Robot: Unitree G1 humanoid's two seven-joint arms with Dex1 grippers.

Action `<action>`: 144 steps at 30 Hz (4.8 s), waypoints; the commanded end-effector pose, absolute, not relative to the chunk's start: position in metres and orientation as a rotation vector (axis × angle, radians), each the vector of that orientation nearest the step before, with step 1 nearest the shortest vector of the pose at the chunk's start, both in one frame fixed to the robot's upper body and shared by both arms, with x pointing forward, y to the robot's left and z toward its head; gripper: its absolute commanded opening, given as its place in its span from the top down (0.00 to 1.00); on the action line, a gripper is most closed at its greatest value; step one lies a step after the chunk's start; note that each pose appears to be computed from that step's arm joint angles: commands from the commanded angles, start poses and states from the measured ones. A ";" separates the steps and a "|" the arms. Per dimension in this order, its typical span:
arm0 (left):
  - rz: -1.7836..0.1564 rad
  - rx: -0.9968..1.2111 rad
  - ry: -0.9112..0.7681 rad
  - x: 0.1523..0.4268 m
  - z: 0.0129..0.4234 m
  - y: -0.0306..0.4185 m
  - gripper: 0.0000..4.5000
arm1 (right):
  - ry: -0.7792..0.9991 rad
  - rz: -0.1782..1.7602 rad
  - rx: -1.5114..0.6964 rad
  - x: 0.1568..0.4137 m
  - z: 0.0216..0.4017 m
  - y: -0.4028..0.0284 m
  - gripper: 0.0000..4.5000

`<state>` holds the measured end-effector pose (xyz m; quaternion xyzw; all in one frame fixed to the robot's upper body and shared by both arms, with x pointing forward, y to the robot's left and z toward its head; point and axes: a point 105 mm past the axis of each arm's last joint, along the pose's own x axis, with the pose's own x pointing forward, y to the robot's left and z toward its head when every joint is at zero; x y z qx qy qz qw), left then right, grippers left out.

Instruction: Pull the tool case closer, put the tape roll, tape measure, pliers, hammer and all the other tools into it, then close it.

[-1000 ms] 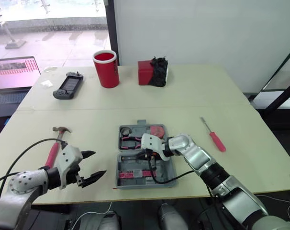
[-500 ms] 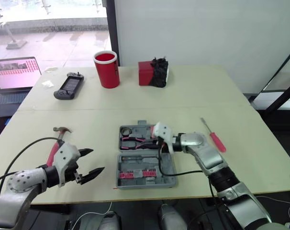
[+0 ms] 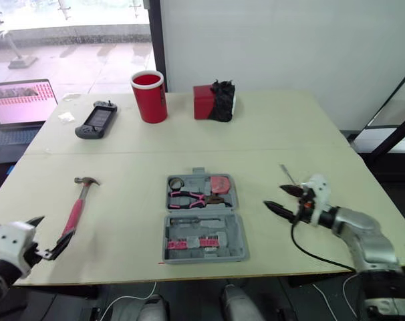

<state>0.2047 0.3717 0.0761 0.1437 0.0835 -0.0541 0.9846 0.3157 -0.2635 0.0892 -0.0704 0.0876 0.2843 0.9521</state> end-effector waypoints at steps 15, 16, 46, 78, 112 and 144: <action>0.006 0.250 0.126 0.184 0.087 0.393 0.00 | 0.057 0.308 -0.053 0.294 0.085 -0.321 0.00; -0.001 0.252 0.120 0.186 0.089 0.392 0.00 | 0.051 0.314 -0.052 0.295 0.086 -0.319 0.00; 0.172 0.077 0.078 0.228 0.108 0.328 0.00 | 0.123 1.468 -0.238 0.272 0.204 -0.076 0.00; 0.030 0.064 0.326 0.370 0.070 0.344 0.00 | -0.015 1.294 -0.308 0.296 0.233 -0.055 0.00; -0.954 0.436 0.382 0.337 0.173 0.199 0.99 | 0.096 1.179 -0.436 0.299 0.226 -0.116 0.00; -1.443 0.773 0.569 0.310 0.113 0.005 0.99 | 0.386 1.026 -0.491 0.249 0.176 -0.162 0.00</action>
